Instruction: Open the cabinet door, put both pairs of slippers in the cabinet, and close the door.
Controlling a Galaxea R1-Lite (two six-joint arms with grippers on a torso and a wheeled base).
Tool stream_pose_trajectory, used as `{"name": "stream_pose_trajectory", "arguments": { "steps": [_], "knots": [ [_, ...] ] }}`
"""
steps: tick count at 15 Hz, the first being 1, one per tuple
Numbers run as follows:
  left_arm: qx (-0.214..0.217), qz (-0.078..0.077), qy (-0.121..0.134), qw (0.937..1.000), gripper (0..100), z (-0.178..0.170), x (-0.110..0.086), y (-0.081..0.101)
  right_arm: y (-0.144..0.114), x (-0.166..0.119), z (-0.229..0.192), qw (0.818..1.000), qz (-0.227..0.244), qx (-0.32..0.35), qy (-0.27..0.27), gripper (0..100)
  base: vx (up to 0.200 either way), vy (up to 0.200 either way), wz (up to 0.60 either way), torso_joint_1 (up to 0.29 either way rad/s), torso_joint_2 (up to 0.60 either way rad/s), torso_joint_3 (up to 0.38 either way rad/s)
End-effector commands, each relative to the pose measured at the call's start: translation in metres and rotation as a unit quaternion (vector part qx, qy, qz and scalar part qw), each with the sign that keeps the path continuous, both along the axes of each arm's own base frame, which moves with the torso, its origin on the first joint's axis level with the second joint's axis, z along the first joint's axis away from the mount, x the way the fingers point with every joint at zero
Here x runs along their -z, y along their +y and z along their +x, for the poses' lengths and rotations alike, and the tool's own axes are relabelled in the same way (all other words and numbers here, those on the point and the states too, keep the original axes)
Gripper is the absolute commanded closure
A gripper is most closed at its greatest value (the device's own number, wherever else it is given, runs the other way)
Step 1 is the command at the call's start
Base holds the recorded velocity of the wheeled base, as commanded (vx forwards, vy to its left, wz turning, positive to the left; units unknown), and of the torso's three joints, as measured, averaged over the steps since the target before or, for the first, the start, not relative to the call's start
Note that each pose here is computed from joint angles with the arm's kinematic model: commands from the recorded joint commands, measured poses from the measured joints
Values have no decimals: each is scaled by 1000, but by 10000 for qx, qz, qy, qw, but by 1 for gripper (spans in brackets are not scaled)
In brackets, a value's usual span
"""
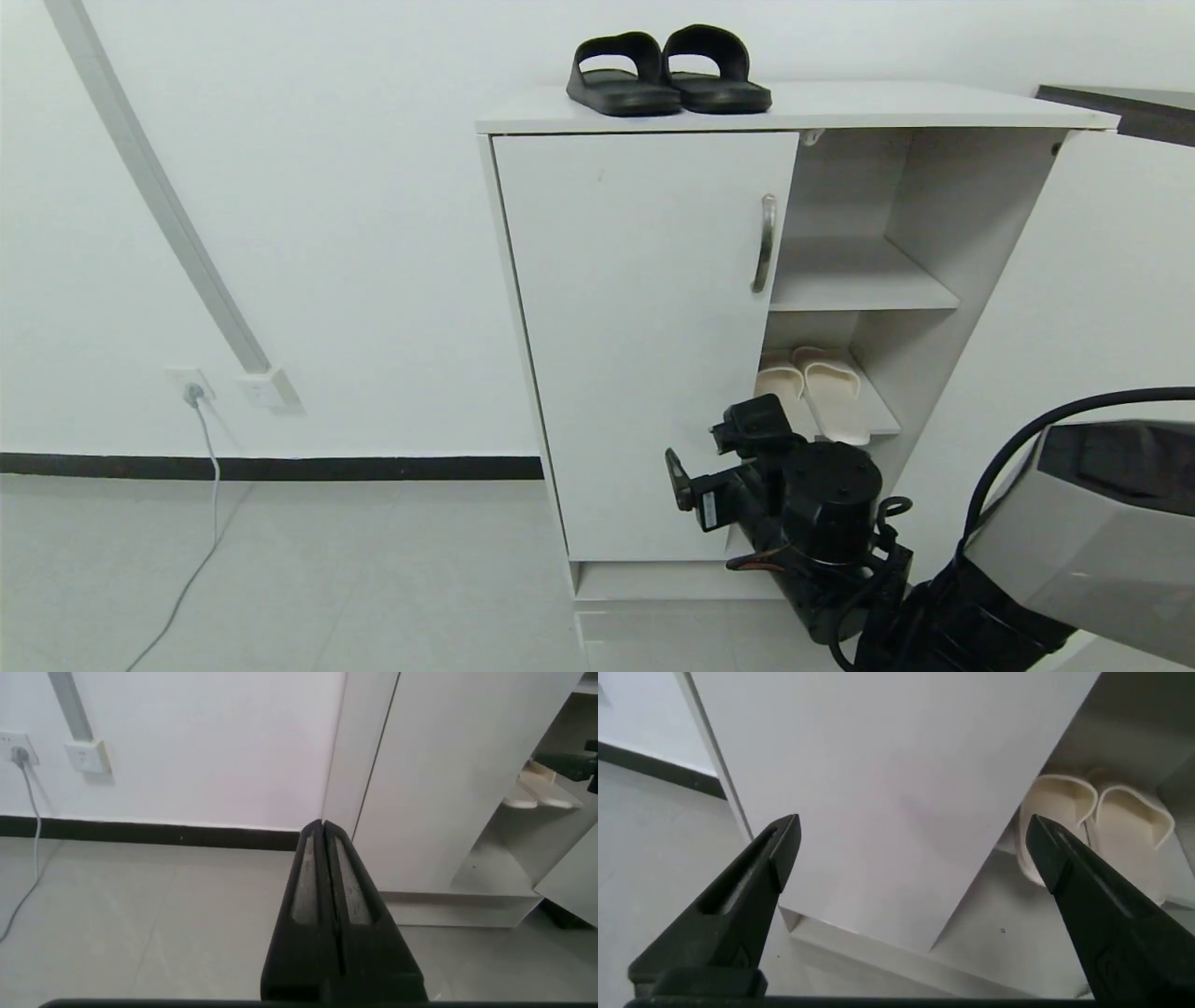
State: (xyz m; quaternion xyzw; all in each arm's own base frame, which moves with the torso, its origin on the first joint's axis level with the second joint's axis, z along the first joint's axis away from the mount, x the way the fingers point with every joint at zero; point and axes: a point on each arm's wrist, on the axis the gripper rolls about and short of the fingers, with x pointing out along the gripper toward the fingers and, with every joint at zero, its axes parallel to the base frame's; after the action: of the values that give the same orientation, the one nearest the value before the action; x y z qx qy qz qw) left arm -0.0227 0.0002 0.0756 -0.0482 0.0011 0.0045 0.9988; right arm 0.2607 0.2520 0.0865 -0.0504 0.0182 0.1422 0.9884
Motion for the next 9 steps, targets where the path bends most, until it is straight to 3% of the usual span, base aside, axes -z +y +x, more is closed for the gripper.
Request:
{"name": "stream_pose_trajectory", "arguments": {
  "steps": [1,9],
  "knots": [
    [-9,-1,-13,10000,100,0,0,0,0,2,0,10000,-6,1,7,0,0,0,0,41,-320,-378],
    [-9,-1,-13,10000,100,0,0,0,1,4,0,10000,-24,-7,16,0,0,0,0,87,-489,-351]
  ]
}}
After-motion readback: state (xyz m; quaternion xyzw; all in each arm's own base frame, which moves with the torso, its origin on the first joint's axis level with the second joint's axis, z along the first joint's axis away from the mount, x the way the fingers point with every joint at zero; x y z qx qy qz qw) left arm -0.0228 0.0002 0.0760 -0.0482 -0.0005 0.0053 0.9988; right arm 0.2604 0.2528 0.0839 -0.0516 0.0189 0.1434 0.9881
